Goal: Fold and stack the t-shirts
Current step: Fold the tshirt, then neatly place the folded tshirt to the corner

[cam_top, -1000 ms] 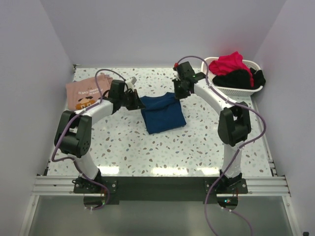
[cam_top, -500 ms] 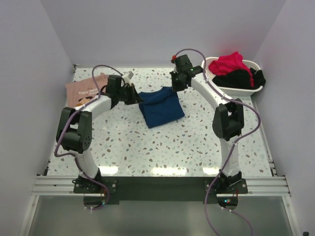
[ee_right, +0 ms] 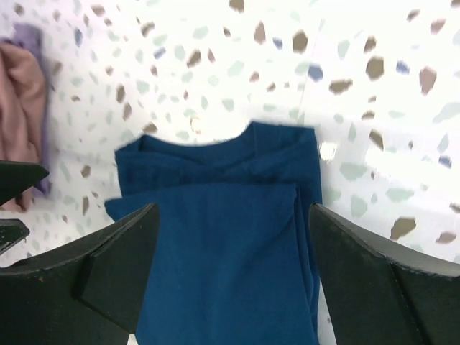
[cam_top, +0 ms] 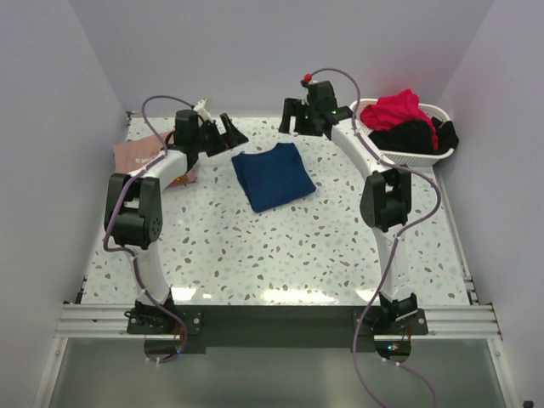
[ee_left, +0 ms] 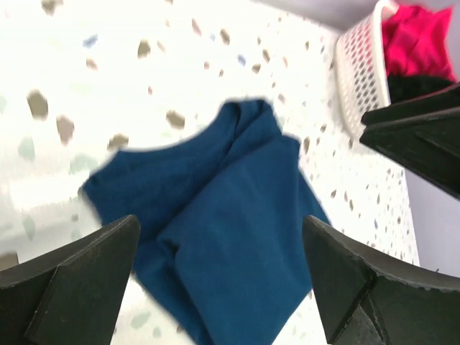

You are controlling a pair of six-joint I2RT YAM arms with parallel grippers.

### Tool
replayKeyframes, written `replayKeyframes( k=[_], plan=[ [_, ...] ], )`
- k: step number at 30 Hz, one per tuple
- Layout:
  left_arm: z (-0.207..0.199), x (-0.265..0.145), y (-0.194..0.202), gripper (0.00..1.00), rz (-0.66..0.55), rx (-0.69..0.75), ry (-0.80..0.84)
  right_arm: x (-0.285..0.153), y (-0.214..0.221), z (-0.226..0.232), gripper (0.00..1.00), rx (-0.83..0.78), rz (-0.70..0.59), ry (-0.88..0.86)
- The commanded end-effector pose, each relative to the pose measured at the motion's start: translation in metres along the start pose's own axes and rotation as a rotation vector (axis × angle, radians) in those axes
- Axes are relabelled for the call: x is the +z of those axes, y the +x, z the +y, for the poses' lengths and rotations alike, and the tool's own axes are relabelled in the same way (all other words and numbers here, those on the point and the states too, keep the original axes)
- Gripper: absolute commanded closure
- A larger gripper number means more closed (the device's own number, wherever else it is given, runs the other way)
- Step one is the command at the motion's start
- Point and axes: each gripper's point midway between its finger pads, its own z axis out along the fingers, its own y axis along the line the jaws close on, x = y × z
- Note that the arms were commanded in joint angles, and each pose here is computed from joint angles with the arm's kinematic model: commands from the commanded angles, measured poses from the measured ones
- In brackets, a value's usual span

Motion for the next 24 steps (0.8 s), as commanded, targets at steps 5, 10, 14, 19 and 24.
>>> replayKeyframes(
  k=[5, 10, 14, 19, 24],
  plan=[
    [-0.023, -0.029, -0.026, 0.0, -0.107, 0.088, 0.012, -0.049, -0.046, 0.033, 0.14, -0.059, -0.167, -0.133],
    [-0.015, -0.037, 0.011, 0.0, -0.072, 0.043, 0.038, -0.046, 0.004, 0.028, 0.25, -0.036, -0.075, -0.179],
    [-0.006, -0.041, 0.048, 0.0, -0.014, 0.009, 0.061, -0.042, 0.034, 0.03, 0.38, -0.013, -0.012, -0.233],
    [-0.012, -0.034, 0.077, 0.0, 0.03, -0.016, 0.131, -0.023, 0.072, 0.021, 0.48, 0.023, 0.091, -0.229],
    [-0.01, -0.031, 0.099, 0.0, 0.051, -0.056, 0.169, -0.004, 0.106, 0.005, 0.51, 0.041, 0.207, -0.184]
  ],
)
